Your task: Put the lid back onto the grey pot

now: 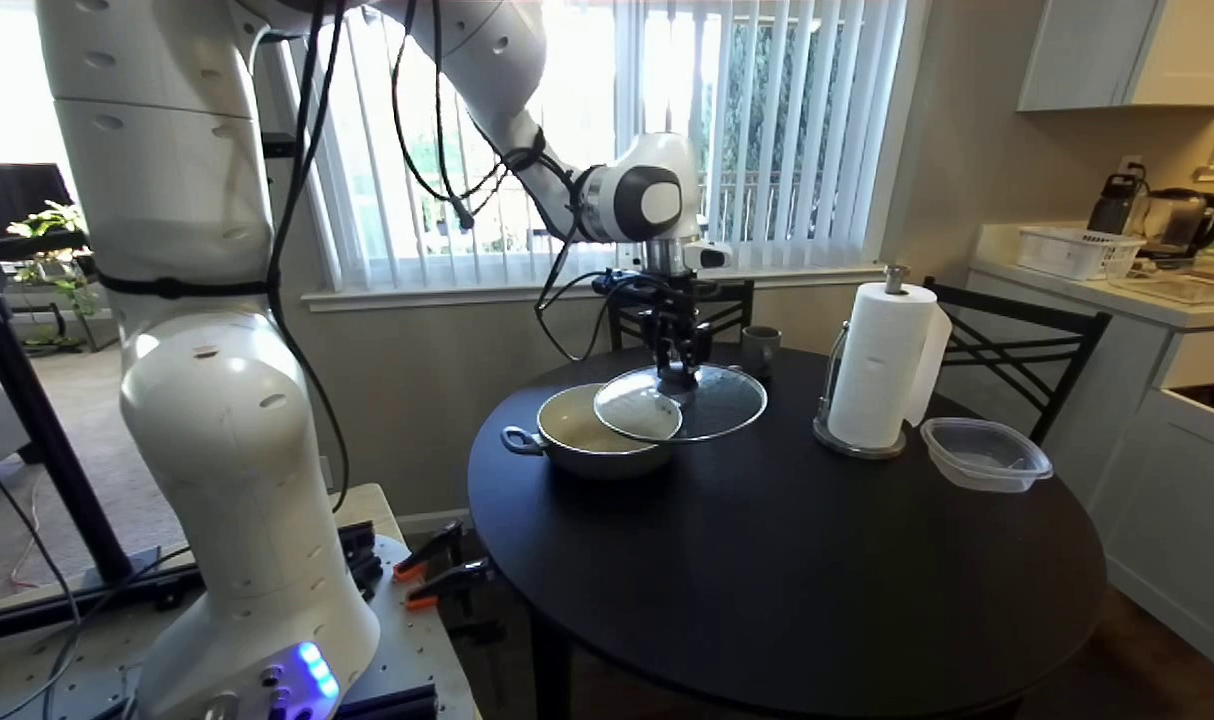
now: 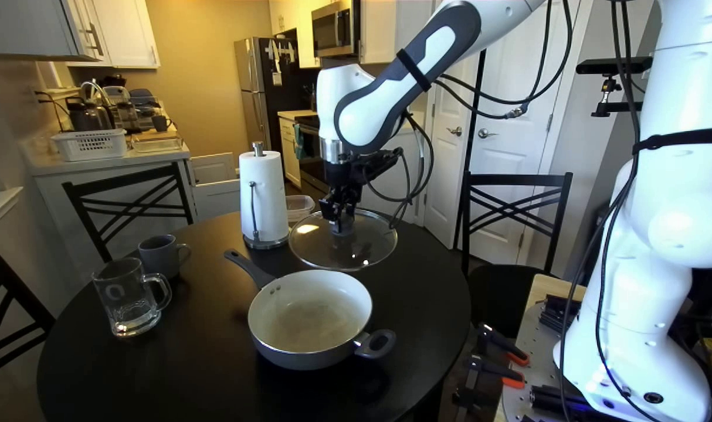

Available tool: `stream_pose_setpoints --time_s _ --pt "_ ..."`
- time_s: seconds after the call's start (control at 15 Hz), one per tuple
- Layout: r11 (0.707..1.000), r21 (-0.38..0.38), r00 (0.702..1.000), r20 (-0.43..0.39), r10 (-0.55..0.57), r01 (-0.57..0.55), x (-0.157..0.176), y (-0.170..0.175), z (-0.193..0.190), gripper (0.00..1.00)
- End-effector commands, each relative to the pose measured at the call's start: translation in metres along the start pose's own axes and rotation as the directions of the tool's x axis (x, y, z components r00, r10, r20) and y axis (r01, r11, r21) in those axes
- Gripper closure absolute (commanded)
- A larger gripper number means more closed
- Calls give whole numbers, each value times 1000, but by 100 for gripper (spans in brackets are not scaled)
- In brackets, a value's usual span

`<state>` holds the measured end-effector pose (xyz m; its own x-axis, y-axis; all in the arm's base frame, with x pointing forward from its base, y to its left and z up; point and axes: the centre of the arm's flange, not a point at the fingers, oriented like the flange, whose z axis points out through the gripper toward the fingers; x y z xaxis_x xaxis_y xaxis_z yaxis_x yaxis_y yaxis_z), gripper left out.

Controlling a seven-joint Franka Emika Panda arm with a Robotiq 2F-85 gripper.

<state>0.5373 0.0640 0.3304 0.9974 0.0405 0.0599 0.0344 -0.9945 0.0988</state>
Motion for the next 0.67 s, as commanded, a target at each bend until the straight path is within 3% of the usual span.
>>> stream_pose_setpoints --time_s 0.0,0.6 --pt "987 -11 987 7 -159 159 -8 -37 -16 67" --pt "913 -17 912 57 -407 408 -23 -117 -1 67"
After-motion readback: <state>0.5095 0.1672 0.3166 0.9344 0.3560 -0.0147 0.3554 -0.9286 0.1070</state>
